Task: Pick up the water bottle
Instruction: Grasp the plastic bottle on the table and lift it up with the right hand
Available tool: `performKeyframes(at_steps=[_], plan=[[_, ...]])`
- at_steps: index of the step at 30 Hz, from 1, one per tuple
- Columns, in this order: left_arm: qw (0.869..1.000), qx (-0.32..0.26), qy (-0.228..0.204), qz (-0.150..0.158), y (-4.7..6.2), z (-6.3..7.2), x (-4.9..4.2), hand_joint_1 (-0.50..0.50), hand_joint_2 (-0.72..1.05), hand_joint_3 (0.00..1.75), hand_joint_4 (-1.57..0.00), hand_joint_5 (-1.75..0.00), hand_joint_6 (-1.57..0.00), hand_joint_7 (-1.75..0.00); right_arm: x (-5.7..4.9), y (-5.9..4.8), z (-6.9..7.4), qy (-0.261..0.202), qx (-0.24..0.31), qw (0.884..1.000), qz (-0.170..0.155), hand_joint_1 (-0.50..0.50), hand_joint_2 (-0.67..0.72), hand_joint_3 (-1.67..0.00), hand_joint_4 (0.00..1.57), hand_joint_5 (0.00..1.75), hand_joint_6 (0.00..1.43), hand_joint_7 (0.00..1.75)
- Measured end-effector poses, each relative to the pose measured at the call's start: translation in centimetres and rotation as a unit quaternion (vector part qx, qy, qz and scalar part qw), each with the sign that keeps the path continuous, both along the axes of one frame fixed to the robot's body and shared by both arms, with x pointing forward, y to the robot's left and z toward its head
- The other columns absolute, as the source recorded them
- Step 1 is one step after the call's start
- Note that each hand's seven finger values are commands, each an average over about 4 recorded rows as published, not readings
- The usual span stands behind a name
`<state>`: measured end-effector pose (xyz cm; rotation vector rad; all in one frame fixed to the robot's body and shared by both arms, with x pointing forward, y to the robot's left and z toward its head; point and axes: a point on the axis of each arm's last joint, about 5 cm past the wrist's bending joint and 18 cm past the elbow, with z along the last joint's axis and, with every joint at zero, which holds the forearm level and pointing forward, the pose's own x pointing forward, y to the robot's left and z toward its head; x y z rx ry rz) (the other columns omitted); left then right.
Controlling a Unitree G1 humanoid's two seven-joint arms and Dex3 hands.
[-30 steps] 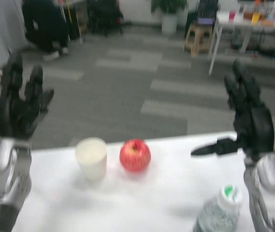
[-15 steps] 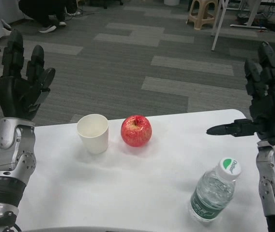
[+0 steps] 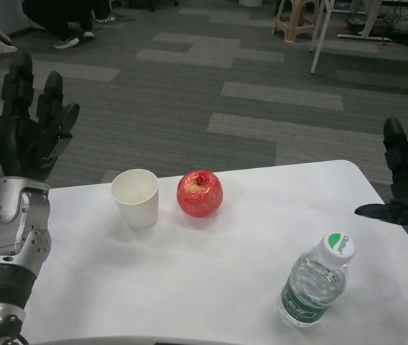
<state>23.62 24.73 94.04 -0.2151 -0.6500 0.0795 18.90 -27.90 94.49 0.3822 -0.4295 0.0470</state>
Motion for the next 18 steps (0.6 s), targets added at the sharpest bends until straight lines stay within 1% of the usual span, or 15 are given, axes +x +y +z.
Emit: performKeyframes(at_steps=[2, 4, 6, 7, 9, 10, 12, 14, 18], plan=[[1.000, 0.000, 0.000, 0.000, 0.0, 0.0, 0.00, -0.50, 1.05, 0.09, 0.00, -0.10, 0.00, 0.00, -0.3, -0.8, -0.2, 0.030, -0.005, 0.999, 0.035, -0.42, -0.03, -0.08, 0.00, 0.00, 0.00, 0.03], [1.000, 0.000, 0.000, 0.000, 0.0, 0.0, 0.00, -0.50, 1.05, 0.09, 0.00, -0.10, 0.00, 0.00, -0.6, -1.4, -0.5, 0.059, -0.009, 0.996, 0.072, -0.42, -0.03, -0.08, 0.00, 0.00, 0.00, 0.07], [1.000, 0.000, 0.000, 0.000, 0.0, 0.0, 0.00, -0.50, 1.05, 0.09, 0.00, -0.10, 0.00, 0.00, -0.8, -1.7, -0.9, 0.084, -0.012, 0.991, 0.108, -0.42, -0.07, -0.08, 0.00, 0.00, 0.00, 0.03], [1.000, 0.000, 0.000, 0.000, 0.0, 0.0, 0.00, -0.50, 1.05, 0.09, 0.00, -0.10, 0.00, 0.00, -0.9, -1.8, -1.1, 0.093, -0.012, 0.988, 0.122, -0.42, -0.08, -0.08, 0.00, 0.00, 0.00, 0.02], [1.000, 0.000, 0.000, -0.001, 0.0, 0.0, 0.00, -0.50, 1.05, 0.04, 0.00, -0.10, 0.00, 0.00, -1.1, -2.0, -1.5, 0.105, -0.013, 0.984, 0.146, -0.42, -0.10, -0.08, 0.00, 0.00, 0.00, 0.03], [1.000, 0.000, 0.000, -0.001, 0.0, 0.0, 0.00, -0.50, 1.05, 0.02, 0.00, -0.10, 0.00, 0.00, -1.2, -2.1, -1.7, 0.107, -0.013, 0.982, 0.155, -0.42, -0.10, -0.08, 0.00, 0.00, 0.00, 0.03], [1.000, 0.000, 0.000, -0.001, 0.0, 0.0, 0.01, -0.50, 1.05, 0.04, 0.00, -0.10, 0.00, 0.00, -1.4, -2.3, -2.2, 0.115, -0.014, 0.979, 0.166, -0.42, -0.10, -0.08, 0.00, 0.00, 0.00, 0.02], [1.000, 0.000, -0.001, -0.002, 0.0, 0.0, 0.05, -0.50, 1.05, 0.09, 0.00, -0.10, 0.00, 0.00, -1.7, -2.6, -2.5, 0.124, -0.015, 0.978, 0.169, -0.42, -0.10, -0.08, 0.00, 0.00, 0.00, 0.00], [1.000, 0.000, -0.003, -0.003, -0.1, 0.2, 0.22, -0.50, 1.05, 0.09, 0.00, -0.10, 0.00, 0.00, -2.2, -2.9, -2.7, 0.139, -0.025, 0.975, 0.174, -0.42, -0.10, -0.08, 0.00, 0.00, 0.00, 0.00]])
